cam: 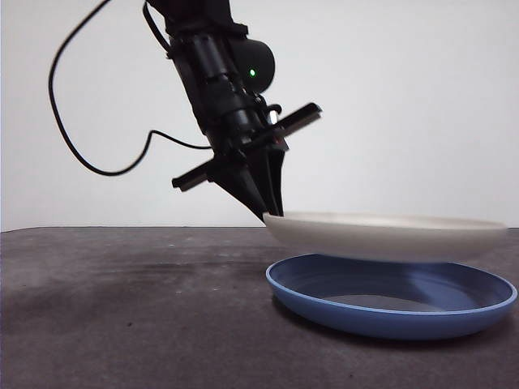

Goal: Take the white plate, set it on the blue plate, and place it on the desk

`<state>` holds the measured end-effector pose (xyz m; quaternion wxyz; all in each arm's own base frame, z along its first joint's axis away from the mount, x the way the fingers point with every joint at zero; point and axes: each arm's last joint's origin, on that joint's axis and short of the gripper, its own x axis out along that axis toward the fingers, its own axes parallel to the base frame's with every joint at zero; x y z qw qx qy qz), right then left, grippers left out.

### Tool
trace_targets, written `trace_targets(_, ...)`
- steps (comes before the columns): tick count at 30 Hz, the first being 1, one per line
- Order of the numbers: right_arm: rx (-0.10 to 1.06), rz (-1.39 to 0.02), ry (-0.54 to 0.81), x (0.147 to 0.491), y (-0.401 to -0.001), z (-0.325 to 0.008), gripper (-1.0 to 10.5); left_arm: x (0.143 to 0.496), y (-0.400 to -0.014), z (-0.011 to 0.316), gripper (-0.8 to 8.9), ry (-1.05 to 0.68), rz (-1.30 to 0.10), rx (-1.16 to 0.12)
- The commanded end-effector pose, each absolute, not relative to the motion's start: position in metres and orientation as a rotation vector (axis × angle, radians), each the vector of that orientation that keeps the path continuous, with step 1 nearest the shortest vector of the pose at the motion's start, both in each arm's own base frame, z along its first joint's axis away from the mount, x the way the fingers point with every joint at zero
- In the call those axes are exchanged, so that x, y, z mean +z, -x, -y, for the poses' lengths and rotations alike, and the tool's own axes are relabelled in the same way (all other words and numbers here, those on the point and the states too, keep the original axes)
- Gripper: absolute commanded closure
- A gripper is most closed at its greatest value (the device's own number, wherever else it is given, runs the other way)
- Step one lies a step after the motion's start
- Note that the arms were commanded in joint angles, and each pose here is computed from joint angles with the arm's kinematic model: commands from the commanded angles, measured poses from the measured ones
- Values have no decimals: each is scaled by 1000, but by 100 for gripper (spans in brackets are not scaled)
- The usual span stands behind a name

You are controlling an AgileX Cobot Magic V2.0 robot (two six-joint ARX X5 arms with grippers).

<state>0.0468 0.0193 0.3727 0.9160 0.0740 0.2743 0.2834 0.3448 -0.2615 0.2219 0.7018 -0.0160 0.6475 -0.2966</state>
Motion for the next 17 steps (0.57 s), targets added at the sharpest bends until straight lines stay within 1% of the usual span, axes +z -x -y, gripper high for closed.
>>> trace_targets(1, 597, -538, -136, 378, -44, -20, 349, 212, -348, 271, 805, 30, -1457, -662)
trace_targets(7, 602, -539, -135, 378, -45, -20, 349, 199, -349, 275, 804, 22, -1491, -652)
trace_targets(15, 608, -539, -133, 378, -44, -20, 349, 198, -349, 277, 804, 17, -1483, -663)
trace_targets(17, 607, -539, -133, 378, -44, -20, 349, 198, -349, 277, 782, 14, -1482, -665)
